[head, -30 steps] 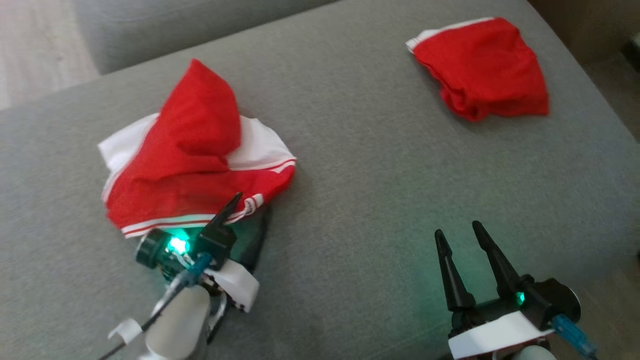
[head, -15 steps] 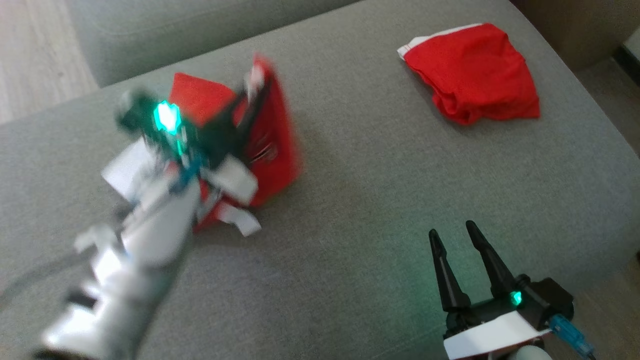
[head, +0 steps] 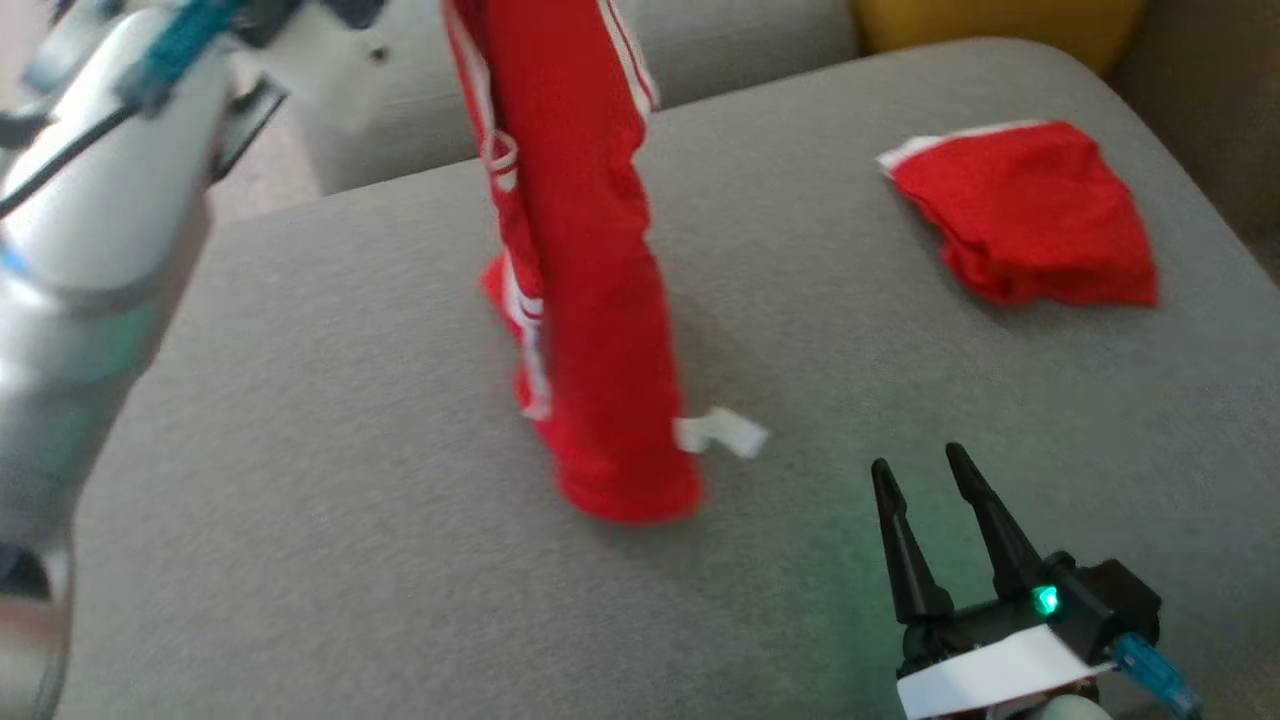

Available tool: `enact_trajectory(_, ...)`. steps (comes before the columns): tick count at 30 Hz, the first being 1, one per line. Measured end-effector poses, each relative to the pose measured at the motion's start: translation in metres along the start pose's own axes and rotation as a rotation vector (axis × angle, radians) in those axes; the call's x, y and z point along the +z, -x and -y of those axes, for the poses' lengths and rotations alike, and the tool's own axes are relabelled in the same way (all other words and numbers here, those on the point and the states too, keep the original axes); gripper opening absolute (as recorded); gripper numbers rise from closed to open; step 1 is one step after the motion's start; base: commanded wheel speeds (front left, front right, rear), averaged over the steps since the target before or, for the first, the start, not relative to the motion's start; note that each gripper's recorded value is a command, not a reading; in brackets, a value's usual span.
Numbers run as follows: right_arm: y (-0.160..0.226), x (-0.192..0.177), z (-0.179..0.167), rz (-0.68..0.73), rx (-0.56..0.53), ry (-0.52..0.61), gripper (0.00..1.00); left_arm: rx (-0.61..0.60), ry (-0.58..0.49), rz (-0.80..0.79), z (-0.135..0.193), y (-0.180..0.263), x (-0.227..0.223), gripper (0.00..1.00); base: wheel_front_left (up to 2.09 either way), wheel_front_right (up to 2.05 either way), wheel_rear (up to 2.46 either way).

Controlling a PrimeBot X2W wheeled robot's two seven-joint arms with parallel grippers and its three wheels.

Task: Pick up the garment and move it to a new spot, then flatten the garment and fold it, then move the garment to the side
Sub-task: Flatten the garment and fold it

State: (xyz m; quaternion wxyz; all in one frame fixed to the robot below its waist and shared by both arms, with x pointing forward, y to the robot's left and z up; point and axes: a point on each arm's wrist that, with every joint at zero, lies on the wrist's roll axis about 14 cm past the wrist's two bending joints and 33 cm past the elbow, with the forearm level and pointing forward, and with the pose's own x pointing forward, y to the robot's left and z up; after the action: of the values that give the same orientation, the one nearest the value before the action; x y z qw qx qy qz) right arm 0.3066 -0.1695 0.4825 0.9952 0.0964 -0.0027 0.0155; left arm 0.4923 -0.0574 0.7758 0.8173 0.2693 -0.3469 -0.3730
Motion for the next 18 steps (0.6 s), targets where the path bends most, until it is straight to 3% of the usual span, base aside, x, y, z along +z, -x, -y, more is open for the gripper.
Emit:
enact_trajectory(3, -0.008, -0.001, -0.012, -0.002, 0.047, -0.003, 1.00, 0.048, 0.022, -0.112, -0.016, 0.038, -0.032, 0.00, 0.00, 0.00, 0.00)
enact_trajectory(6, -0.014, -0.004, -0.026, -0.012, 0.098, -0.001, 1.00, 0.106, 0.098, -0.281, -0.012, 0.101, -0.084, 0.00, 0.00, 0.00, 0.00)
enact_trajectory(11, -0.018, -0.019, -0.044, -0.062, 0.164, 0.005, 1.00, 0.222, 0.296, -0.587, 0.041, 0.233, -0.152, 0.00, 0.00, 0.00, 0.00)
enact_trajectory(18, -0.028, -0.033, -0.063, -0.103, 0.241, 0.021, 1.00, 0.424, 0.538, -0.843, 0.123, 0.368, -0.154, 0.00, 0.00, 0.00, 0.00)
